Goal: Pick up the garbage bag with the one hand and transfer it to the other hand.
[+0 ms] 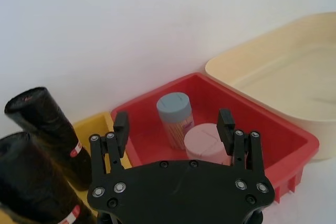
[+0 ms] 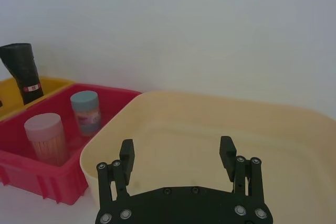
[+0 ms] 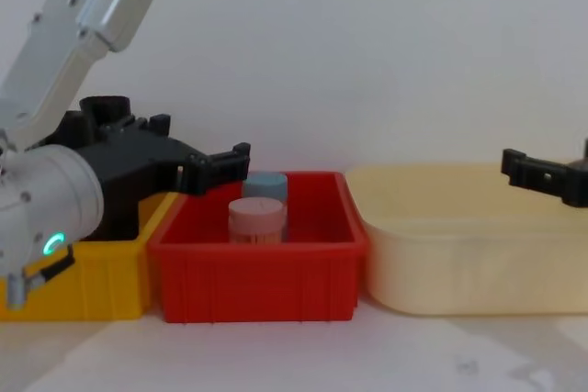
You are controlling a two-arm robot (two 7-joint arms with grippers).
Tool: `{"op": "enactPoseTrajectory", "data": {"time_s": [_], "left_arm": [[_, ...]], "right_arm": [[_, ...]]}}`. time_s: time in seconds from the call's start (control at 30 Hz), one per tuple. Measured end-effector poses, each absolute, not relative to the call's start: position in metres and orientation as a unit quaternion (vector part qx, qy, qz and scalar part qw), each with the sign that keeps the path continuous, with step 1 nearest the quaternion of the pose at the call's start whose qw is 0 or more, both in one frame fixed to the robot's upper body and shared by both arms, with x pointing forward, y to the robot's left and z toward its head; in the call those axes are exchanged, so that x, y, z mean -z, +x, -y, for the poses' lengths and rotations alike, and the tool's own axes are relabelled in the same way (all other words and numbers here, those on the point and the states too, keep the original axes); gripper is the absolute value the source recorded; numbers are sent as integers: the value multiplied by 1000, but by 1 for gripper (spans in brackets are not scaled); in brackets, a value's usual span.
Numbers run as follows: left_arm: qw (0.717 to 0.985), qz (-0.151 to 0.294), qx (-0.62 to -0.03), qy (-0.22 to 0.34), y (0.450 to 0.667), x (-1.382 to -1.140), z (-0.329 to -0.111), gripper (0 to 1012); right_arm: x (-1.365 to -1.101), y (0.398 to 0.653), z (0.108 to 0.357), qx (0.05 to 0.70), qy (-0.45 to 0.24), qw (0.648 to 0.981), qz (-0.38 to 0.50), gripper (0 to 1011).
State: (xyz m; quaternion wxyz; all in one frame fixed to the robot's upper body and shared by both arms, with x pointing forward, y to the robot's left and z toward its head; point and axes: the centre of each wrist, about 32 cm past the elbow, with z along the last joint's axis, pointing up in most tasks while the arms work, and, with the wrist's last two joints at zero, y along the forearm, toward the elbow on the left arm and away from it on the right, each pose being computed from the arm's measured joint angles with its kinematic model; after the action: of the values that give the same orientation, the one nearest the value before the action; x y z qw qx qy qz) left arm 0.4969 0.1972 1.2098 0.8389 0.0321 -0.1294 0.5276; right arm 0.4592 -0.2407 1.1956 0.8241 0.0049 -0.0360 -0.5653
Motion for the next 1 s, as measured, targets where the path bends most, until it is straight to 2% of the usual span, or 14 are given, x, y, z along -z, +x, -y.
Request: {"op": "enactPoseTrajectory", "data": {"time_s": [0.23, 0.43, 0.67, 0.7, 1.0], "left_arm": [[842, 133, -521, 38, 503, -1228, -198, 1000], [841, 132, -522, 39, 501, -1246, -211, 1000], [831, 128, -540, 38, 491, -1263, -244, 1000], [831, 128, -540, 38, 491, -1263, -244, 1000], [815, 104, -569, 36, 479, -1272, -290, 1000]], "right_arm": [[-1213, 488, 246, 536, -9, 844, 32, 1001], [-1232, 512, 246, 508, -20, 860, 30, 1001], [-1257, 542, 239, 472, -31, 881, 28, 1001], [-1258, 545, 238, 469, -33, 882, 26, 1001], [-1274, 571, 219, 434, -41, 900, 16, 1002]]}}
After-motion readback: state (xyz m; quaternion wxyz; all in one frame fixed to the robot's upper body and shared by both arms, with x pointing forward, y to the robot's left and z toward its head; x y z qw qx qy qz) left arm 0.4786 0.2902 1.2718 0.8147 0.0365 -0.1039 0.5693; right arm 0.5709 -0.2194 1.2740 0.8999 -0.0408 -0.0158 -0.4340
